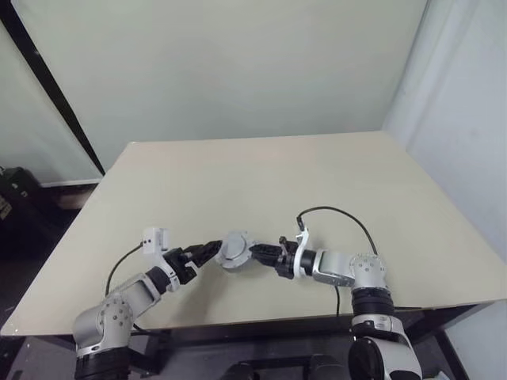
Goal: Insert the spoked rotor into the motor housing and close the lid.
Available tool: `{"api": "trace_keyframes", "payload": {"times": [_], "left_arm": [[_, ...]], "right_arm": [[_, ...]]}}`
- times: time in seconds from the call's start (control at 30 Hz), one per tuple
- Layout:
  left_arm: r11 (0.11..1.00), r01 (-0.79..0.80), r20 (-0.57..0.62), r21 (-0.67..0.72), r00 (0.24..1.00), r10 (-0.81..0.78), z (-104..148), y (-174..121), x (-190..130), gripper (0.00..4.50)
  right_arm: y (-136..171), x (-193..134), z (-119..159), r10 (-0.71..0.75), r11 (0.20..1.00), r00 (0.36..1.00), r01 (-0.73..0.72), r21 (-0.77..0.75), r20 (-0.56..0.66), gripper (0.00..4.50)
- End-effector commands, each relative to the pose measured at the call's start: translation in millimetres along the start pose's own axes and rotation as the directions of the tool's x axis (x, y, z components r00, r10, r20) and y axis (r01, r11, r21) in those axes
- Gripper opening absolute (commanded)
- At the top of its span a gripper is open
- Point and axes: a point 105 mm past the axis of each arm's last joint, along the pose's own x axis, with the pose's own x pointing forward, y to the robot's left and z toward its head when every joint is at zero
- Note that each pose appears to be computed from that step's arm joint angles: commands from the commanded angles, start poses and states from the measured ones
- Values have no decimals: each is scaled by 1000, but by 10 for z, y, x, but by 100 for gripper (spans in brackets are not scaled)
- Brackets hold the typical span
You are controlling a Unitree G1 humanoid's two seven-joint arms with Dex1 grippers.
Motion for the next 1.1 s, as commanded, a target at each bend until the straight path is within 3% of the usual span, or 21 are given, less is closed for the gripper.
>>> {"api": "trace_keyframes", "payload": {"times": [0.03,0.4,0.7,0.83,1.1], "left_arm": [[998,52,-1,-31,999,-52,-13,-102,68,450],[951,168,-18,-259,984,-178,-206,-276,344,450],[900,214,21,-379,975,-223,-216,-337,354,252],[883,245,63,-401,969,-240,-165,-363,342,224],[857,296,88,-421,954,-286,-175,-480,367,213]], "right_arm": [[550,200,-123,224,975,974,-224,-3,-23,130],[579,196,-164,230,973,973,-230,1,-31,130],[571,173,-143,223,975,975,-223,7,-17,130],[565,171,-159,224,975,974,-224,12,-24,130],[478,205,-198,167,985,985,-168,-35,-38,130]]}}
